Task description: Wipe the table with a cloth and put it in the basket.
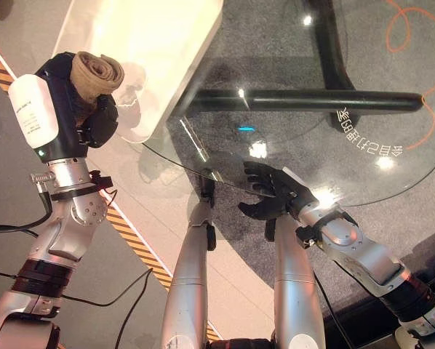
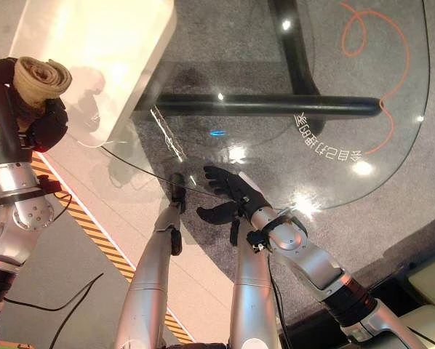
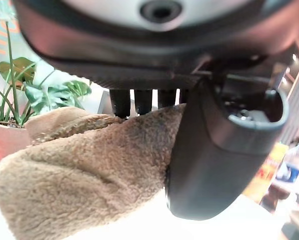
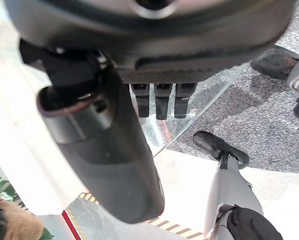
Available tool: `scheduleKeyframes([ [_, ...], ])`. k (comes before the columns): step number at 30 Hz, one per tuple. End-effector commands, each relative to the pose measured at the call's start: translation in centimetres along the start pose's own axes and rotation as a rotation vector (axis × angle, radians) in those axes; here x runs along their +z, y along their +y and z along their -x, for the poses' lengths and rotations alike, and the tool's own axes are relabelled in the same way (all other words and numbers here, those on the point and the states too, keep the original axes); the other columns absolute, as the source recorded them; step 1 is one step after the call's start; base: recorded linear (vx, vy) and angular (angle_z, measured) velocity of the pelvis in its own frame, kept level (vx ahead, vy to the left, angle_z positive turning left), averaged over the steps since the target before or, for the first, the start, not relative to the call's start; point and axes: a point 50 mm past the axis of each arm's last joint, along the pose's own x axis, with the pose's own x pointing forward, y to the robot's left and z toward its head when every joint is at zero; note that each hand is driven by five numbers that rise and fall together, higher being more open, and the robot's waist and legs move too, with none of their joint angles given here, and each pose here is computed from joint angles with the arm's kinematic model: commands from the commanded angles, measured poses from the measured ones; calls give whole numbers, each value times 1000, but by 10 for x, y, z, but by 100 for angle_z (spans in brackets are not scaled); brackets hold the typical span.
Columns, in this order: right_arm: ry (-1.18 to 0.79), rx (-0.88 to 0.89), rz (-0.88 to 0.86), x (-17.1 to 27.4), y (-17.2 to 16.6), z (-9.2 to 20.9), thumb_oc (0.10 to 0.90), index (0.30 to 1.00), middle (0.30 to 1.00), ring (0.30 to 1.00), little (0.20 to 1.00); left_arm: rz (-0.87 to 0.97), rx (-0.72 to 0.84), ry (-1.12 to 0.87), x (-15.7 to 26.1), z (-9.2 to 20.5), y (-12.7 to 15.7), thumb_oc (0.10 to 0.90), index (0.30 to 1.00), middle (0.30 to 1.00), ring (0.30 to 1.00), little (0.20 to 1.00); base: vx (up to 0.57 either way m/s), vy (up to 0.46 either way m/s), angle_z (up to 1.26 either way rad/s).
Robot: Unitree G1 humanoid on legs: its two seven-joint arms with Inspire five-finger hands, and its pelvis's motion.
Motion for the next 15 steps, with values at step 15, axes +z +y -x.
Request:
scheduleKeyframes([
  [15, -22, 102, -41, 13, 13, -9, 800, 900, 900, 900, 900, 83, 289, -6, 8, -49, 22, 100, 300, 300, 300, 200, 4, 22, -5],
])
